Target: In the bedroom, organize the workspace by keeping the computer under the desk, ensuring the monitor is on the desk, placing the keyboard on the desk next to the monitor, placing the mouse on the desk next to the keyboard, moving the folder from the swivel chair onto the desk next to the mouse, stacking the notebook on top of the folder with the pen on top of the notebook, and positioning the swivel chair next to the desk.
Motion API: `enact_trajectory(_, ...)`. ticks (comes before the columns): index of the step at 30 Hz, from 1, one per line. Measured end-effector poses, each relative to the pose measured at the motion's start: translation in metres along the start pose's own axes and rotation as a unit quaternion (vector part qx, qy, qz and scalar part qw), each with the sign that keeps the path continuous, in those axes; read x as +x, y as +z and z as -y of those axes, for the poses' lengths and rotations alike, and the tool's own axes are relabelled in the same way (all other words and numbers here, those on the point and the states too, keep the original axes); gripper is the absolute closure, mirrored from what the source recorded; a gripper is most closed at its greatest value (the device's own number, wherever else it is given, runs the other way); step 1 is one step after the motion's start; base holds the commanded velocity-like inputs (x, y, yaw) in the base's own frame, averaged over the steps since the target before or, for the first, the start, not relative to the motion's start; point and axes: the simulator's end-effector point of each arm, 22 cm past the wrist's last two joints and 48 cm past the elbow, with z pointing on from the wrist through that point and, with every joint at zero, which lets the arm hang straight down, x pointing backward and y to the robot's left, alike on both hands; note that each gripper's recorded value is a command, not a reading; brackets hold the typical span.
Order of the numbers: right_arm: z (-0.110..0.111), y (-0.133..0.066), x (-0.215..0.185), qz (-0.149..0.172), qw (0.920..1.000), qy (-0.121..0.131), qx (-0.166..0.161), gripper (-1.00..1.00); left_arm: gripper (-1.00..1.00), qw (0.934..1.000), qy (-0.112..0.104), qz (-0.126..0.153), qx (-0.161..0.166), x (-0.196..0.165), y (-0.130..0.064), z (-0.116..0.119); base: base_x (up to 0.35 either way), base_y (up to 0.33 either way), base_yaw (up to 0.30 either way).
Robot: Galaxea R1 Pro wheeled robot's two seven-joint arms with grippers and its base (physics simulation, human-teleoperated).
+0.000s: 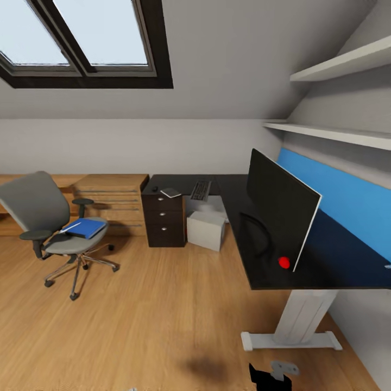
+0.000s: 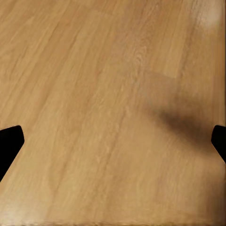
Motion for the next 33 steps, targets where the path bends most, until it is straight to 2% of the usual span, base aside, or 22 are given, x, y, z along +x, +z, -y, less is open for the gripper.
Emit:
enact_trajectory(8, 0.007, 0.0, -0.001, -0.001, 0.9999, -0.008, 0.009, -1.0, -1.0, 0.9999, 0.002, -0.01, -0.002, 0.009, -0.002, -0.003, -0.049, -0.058, 0.0)
enact_trajectory(11, 0.017, -0.001, 0.0, -0.002, 0.9994, -0.009, 0.032, -1.0, -1.0, 0.9999, 0.003, -0.011, -0.002, 0.011, -0.003, -0.003, -0.012, -0.014, 0.0)
enact_trajectory(12, 0.025, -0.001, 0.0, -0.002, 0.9986, -0.007, 0.053, -1.0, -1.0, 0.9999, 0.003, -0.012, -0.002, 0.012, -0.003, -0.002, -0.006, -0.008, 0.0)
enact_trajectory(16, 0.041, -0.004, 0.001, -0.003, 0.9959, -0.006, 0.09, -1.0, -1.0, 0.9999, 0.004, -0.014, -0.002, 0.013, -0.004, -0.002, -0.004, -0.005, 0.0)
enact_trajectory(23, 0.072, -0.016, 0.019, -0.012, 0.9922, -0.016, 0.123, -1.0, -1.0, 0.9999, 0.006, -0.015, -0.002, 0.014, -0.004, -0.002, -0.001, -0.001, 0.0)
enact_trajectory(26, 0.082, -0.024, 0.028, -0.002, 0.992, -0.033, 0.122, -1.0, -1.0, 0.9999, 0.006, -0.015, -0.004, 0.014, -0.003, -0.004, 0.0, 0.0, 0.0)
enact_trajectory(33, 0.077, -0.035, 0.026, 0.045, 0.9927, -0.06, 0.094, -1.0, -1.0, 0.9997, 0.008, -0.022, -0.01, 0.02, -0.005, -0.015, 0.0, 0.0, 0.0)
